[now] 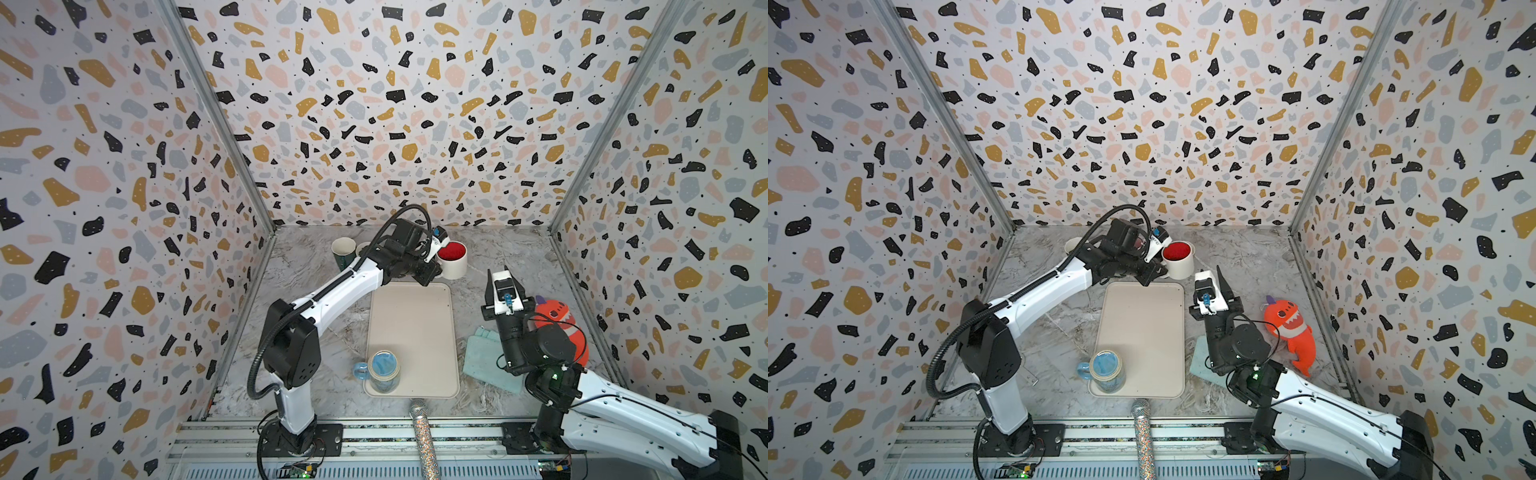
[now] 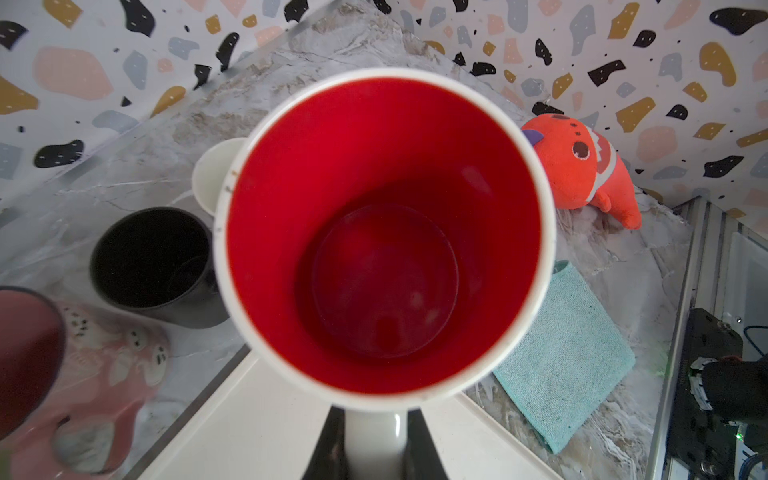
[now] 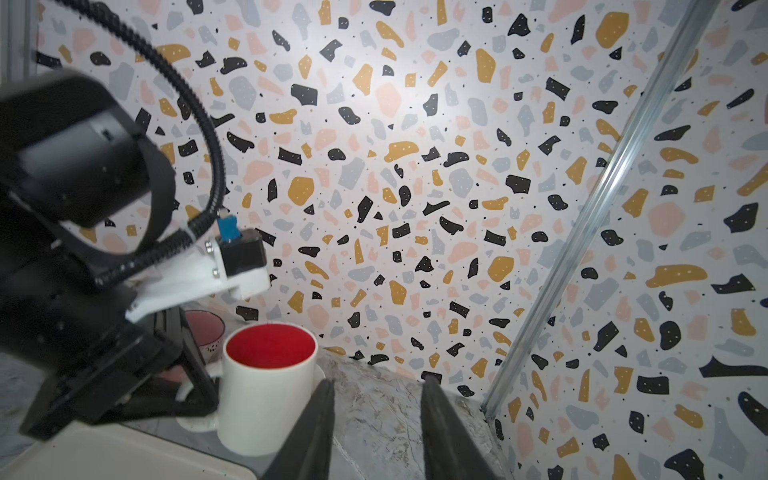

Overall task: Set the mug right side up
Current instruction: 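Lower the white mug upright beside the grey mug with the left gripper and release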

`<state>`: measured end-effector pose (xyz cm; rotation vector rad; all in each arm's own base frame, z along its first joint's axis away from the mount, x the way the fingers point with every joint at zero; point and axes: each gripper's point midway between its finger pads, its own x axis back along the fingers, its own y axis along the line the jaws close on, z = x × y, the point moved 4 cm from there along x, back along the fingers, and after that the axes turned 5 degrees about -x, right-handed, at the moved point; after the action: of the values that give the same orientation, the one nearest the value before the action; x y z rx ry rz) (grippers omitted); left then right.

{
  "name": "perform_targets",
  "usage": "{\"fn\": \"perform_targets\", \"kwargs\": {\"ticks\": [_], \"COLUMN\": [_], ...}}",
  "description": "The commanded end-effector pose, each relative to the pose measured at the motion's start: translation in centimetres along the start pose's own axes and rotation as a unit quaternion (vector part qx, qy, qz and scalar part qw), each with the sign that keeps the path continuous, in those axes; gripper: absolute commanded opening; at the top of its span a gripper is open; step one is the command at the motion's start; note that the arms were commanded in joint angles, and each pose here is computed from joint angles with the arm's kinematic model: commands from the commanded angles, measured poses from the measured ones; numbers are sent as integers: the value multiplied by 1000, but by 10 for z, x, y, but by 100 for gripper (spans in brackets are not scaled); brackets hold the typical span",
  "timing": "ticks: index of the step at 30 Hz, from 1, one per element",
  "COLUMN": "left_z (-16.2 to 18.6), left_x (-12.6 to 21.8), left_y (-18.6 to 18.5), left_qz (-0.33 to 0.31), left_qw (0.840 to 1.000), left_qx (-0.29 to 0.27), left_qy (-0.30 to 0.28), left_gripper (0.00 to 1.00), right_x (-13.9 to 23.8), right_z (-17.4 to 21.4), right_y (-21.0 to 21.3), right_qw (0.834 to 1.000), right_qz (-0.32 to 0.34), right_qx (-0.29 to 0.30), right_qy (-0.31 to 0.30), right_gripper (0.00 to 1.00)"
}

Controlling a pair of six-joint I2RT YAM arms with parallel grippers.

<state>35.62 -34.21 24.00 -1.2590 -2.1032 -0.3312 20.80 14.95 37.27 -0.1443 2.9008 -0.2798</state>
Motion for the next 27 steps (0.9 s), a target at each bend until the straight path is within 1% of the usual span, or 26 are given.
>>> {"fn": "perform_targets", "kwargs": {"ticks": [1,8,13,27], "left_z": [-25,-29,-27,-15], "left_x": [-18,-60,-87,-143], "left_y": [-2,-9,-9,-14], "left_qz": [-10,-25,-22,-11], "left_qw": [999,998,999,999], "left_qx": [-14,-17,-15,-25], "left_qy": [-45,-49,-44,-39], "left_gripper": [0,0,0,0], "right_x": [2,3,4,5], "right_z": [-16,-15,-13,-3], "right_y": [-9,-15,-18,-27], "right_qw": [998,998,998,997], "right_qz": [-7,-3,-1,10], "right_qx": [-57,-65,-69,-77], "right_qy": [-13,-10,-9,4], "right_gripper": [36,36,36,35]}}
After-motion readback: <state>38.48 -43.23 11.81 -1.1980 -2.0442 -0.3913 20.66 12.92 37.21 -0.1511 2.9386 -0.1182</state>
